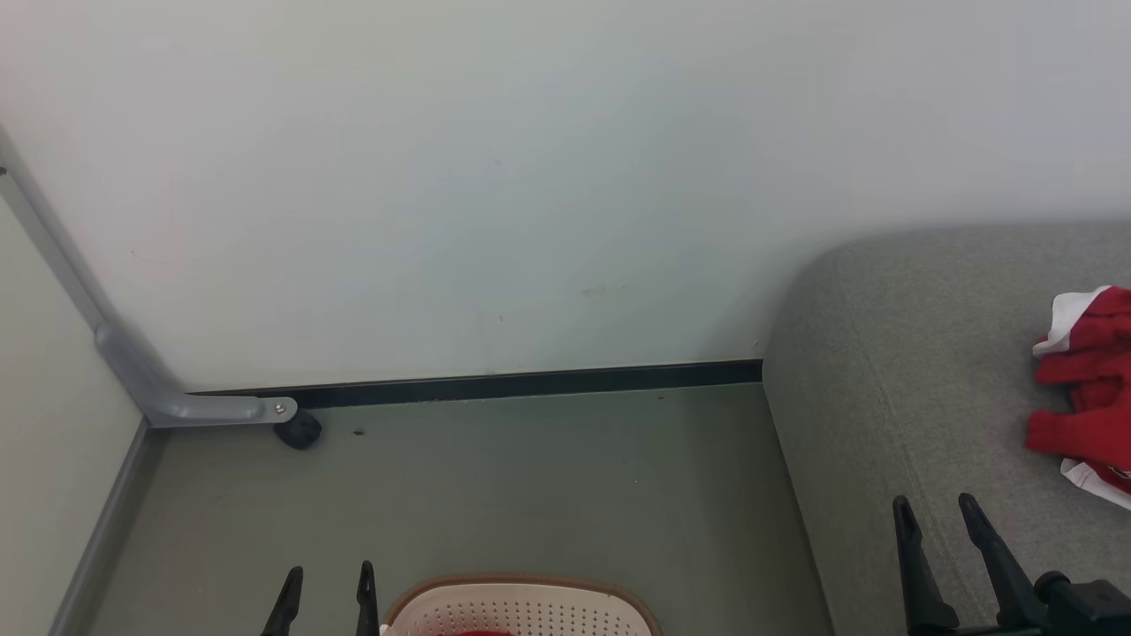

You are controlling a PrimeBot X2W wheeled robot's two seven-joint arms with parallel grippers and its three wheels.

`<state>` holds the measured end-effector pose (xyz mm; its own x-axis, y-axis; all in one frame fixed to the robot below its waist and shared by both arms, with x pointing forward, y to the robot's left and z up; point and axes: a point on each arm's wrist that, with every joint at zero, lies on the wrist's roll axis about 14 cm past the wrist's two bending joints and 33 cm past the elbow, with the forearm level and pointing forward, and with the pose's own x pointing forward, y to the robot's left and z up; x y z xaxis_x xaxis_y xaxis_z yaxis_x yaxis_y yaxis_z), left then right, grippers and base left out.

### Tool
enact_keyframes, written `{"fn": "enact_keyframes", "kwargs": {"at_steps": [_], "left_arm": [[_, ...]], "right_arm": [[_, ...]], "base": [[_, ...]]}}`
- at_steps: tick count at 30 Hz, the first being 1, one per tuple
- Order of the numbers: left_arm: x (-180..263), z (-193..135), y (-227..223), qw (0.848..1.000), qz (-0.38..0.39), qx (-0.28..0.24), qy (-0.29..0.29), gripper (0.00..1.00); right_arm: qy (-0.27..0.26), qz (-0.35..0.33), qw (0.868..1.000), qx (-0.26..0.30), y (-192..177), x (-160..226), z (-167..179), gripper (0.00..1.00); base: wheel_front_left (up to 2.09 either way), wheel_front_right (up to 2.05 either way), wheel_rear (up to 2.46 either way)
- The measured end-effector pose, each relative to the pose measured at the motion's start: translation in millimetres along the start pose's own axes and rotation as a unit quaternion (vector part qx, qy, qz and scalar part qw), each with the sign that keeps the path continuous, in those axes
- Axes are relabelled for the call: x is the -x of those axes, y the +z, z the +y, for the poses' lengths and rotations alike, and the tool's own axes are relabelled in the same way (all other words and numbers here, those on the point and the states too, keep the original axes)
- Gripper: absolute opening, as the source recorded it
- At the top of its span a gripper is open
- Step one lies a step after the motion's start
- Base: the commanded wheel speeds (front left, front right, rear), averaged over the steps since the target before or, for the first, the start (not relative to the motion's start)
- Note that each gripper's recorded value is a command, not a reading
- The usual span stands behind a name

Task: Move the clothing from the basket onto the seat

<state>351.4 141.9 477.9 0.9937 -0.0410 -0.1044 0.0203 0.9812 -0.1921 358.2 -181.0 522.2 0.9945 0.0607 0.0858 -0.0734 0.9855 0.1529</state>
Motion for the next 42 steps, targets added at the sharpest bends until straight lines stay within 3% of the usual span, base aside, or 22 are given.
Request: {"fn": "enact_keyframes", "kwargs": {"at_steps": [13, 24, 42], "left_arm": [[-2, -1, -15, 1.000, 0.028, 0.001, 0.002, 1.00], [-13, -29, -54, 0.994, 0.098, 0.001, -0.037, 1.00], [-48, -39, -153, 0.962, 0.265, -0.025, -0.063, 1.00]], "right_arm": [[0.007, 0.014, 1.000, 0.003, -2, -6, 2, 1.00], [0.024, 0.004, 1.000, 0.006, 7, -31, 9, 1.00], [0.056, -0.044, 0.997, 0.023, 27, -100, 19, 1.00]], "base": [[0.00, 0.00, 0.00], [0.00, 0.00, 0.00], [0.00, 0.00, 0.00]]}}
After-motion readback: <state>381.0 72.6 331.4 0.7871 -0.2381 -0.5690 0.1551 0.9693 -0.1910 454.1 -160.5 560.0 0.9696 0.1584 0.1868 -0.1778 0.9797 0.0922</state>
